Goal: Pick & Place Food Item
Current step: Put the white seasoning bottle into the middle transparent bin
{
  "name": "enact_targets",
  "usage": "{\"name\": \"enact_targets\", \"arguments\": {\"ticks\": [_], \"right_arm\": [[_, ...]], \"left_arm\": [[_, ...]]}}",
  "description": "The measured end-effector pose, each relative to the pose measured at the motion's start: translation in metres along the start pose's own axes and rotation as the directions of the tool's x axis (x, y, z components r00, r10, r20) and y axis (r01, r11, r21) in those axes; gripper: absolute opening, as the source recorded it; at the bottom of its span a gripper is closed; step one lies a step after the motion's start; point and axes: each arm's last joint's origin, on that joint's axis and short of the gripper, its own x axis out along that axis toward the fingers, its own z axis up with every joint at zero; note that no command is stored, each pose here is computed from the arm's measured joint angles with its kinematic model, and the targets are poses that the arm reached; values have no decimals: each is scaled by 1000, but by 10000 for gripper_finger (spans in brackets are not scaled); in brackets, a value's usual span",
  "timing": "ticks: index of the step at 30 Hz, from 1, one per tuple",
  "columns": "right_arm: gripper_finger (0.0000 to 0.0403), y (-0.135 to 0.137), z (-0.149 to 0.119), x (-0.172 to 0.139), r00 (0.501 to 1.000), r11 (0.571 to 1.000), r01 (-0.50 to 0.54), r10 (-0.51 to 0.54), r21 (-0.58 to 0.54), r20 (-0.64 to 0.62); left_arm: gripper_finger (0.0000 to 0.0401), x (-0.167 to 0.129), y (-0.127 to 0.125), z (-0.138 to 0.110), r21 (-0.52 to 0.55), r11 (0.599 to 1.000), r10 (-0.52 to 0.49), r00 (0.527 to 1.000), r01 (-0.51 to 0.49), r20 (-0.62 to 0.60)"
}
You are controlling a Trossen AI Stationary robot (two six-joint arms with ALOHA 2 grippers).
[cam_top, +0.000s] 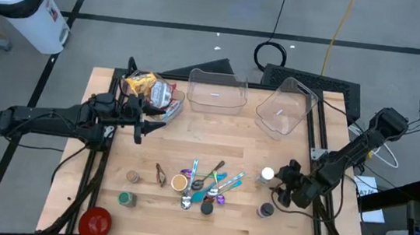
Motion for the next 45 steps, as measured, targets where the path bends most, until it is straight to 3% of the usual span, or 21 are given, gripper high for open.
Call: {"name": "enact_targets", "arguments": {"ticks": [14, 27, 40, 45], "right_arm": [[276, 7, 12, 1, 966, 993, 42, -12, -111, 257], [276, 0, -3, 21, 930, 993, -77, 105, -93, 352], [276, 3, -7, 39, 927, 994, -55, 86, -92, 365], [276, -1, -5, 46, 923, 997, 9, 20, -73, 385]], "left_arm": [[241, 0, 0, 0, -5, 1000, 0, 1000, 0, -1], [241, 0, 0, 0, -7, 1000, 0, 1000, 0, -1], [241, 0, 0, 0, -10, 1000, 0, 1000, 0, -1], [241, 0, 0, 0, -14, 1000, 0, 1000, 0, -1]]}}
